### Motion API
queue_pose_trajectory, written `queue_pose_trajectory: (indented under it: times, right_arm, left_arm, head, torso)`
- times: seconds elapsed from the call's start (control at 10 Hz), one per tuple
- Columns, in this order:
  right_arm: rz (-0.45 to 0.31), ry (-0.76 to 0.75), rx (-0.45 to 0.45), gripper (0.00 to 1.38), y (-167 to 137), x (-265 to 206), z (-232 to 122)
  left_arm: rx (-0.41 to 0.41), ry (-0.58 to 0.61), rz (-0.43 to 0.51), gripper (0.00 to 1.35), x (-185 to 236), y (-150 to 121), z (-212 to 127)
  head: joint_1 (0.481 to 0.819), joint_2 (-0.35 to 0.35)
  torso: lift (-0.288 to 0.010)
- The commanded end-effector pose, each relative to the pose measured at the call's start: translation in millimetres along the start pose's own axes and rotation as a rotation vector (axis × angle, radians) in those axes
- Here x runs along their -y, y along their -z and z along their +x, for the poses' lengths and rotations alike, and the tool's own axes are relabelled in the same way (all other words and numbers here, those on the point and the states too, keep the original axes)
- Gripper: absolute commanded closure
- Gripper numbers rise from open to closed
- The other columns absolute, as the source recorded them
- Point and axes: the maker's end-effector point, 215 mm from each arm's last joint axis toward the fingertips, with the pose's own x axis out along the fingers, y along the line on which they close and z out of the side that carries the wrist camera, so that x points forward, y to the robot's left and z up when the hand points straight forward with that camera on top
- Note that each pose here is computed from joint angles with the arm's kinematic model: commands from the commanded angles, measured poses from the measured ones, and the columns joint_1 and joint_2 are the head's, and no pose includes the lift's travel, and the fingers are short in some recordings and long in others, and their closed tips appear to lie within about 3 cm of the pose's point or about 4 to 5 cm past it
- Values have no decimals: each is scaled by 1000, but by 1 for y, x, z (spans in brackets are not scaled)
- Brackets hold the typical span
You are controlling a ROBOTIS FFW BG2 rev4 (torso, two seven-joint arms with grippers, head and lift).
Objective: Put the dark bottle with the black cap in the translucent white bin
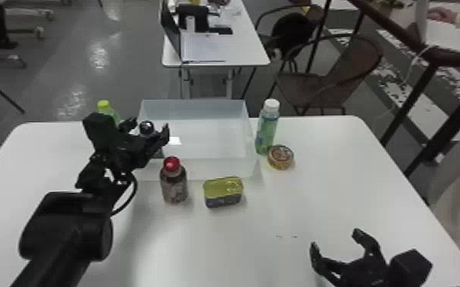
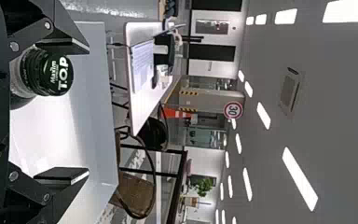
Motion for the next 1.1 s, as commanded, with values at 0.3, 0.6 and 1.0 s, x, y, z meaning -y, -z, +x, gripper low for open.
queue_pose_trajectory:
  times: [0.3, 0.6, 1.0]
  right_arm:
    - [-15, 1, 7, 165, -6, 0, 1]
    - [-49, 21, 8, 165, -17, 12, -7]
    - [-53, 48, -1, 154, -18, 15, -15]
  left_arm:
    - [83, -221, 52, 352, -48, -18, -111]
    - [50, -352, 3, 354, -56, 17, -202]
    - [14, -457, -54, 358, -32, 52, -280]
  head:
    - [695, -28]
    - [695, 29]
    - [695, 41]
  torso:
    - [-90]
    - [-90]
    - [-90]
